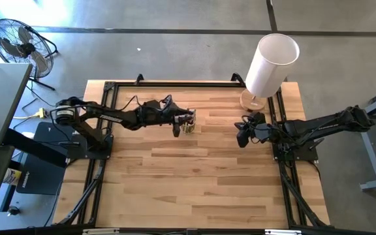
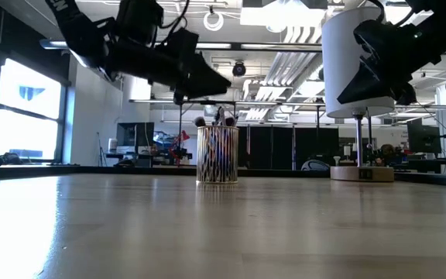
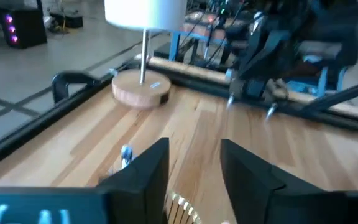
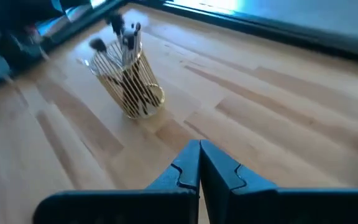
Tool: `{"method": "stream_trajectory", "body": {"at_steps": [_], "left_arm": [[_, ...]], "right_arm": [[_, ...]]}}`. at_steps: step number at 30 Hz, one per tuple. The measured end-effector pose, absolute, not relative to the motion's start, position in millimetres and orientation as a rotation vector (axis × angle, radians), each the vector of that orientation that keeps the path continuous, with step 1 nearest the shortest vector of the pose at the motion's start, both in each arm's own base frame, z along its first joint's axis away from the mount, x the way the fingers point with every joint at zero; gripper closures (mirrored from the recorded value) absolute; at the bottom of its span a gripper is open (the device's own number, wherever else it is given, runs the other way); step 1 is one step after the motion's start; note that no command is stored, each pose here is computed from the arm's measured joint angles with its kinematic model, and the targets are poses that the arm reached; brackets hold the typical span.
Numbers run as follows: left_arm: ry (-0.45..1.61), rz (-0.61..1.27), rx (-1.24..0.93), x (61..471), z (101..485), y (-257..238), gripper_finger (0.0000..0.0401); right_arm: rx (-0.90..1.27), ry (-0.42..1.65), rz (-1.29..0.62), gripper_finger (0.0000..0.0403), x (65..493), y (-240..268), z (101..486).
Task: Put items in baskets/containers
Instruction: Return to Home Position
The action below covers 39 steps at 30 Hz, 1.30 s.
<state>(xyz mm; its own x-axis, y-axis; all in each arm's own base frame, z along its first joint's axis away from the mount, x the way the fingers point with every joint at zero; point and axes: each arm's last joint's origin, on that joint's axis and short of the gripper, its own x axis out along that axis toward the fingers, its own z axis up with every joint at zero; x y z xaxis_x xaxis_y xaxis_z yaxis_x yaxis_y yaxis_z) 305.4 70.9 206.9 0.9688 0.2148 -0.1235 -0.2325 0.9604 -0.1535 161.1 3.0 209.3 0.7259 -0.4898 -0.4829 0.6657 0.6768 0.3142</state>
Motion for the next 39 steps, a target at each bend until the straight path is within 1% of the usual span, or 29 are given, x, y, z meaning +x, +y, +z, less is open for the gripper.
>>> {"method": "stream_trajectory", "body": {"at_steps": [4,8,11,15,18,21,23,25,31,37,39], "left_arm": [[0.022,0.212,-0.158,306.7,231.4,70.8,0.0244],[0.005,0.143,-0.12,307.1,258.2,68.9,0.0247],[0.07,0.084,-0.09,310.4,271.0,61.4,0.0261],[0.146,0.122,-0.067,319.0,286.1,39.9,0.0293],[0.187,0.136,-0.018,322.0,289.5,17.7,0.0324],[0.177,0.141,-0.006,322.6,290.7,-2.4,0.0357],[0.177,0.14,-0.007,322.1,290.7,-14.1,0.0381],[0.174,0.13,-0.014,321.2,290.9,-26.0,0.0396],[0.165,0.151,-0.073,316.8,290.9,-54.4,0.0399],[0.205,0.209,-0.098,309.6,285.7,-76.3,0.04],[0.22,0.222,-0.102,306.9,283.6,-83.4,0.04]], "right_arm": [[0.32,0.448,-0.641,0.0401,159.9,2.6,207.8],[0.253,0.488,-0.582,0.0401,160.3,3.6,207.5],[0.155,0.55,-0.461,0.0402,161.0,6.0,206.6],[0.086,0.615,-0.279,0.0402,161.5,10.3,204.9],[0.038,0.637,-0.165,0.0402,161.5,12.9,202.8],[0.037,0.591,-0.06,0.0402,158.5,15.1,190.2],[0.054,0.524,-0.01,0.0402,154.9,16.0,179.0],[0.079,0.455,0.023,0.0402,148.7,16.2,168.8],[0.176,0.336,0.019,0.0403,129.1,13.8,148.5],[0.198,0.173,-0.026,0.0403,114.9,10.0,152.0],[0.202,0.158,-0.025,0.0403,110.3,8.2,153.4]]}}
